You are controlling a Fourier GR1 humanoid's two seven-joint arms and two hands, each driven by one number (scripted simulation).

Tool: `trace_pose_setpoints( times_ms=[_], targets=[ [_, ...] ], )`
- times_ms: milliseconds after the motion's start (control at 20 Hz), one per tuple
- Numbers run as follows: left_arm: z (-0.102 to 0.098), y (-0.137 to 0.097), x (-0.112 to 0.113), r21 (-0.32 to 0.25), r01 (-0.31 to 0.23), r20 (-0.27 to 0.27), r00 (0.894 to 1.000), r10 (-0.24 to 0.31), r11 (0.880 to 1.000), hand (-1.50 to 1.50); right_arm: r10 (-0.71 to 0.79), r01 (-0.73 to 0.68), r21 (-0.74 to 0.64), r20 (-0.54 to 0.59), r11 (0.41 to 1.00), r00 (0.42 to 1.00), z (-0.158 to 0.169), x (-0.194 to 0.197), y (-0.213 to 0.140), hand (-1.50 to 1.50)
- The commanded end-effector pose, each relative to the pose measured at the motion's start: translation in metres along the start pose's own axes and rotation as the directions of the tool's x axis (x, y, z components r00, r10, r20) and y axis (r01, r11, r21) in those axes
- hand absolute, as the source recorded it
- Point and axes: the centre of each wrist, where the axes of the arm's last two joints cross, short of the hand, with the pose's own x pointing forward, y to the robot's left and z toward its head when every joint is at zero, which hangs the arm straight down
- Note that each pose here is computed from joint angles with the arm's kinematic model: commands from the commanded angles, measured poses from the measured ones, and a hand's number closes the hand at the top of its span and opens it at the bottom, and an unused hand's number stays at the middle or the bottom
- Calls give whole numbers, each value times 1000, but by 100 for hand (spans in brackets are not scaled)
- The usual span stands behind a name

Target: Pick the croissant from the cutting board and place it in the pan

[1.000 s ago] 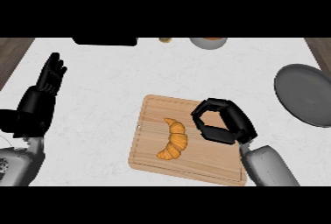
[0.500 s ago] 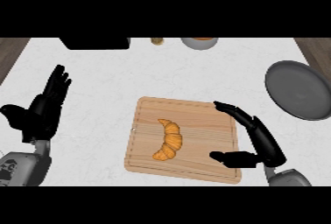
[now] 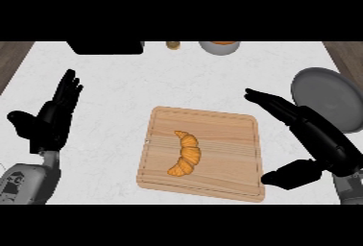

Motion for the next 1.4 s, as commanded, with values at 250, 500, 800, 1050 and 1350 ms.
trace_pose_setpoints(
  times_ms=[250,500,800,1050,1350],
  targets=[
    [-7,1,8,-15,-16,6,1000,16,1000,0,133,-133,21,-23,991,991,-57,87,-9,-150],
    [-2,-5,-6,0,-2,-10,1000,2,1000,0,66,-65,123,-4,990,998,-62,90,8,-150],
    [-10,-17,9,6,0,-1,1000,0,1000,0,19,-23,185,24,982,1000,-65,97,31,-150],
    [-11,7,-4,-22,-12,-5,1000,12,1000,0,72,-53,218,-79,975,994,-66,99,59,-150],
    [3,5,-1,-7,-15,-25,1000,15,1000,0,109,-81,188,-147,979,983,-77,90,74,-150]
  ],
)
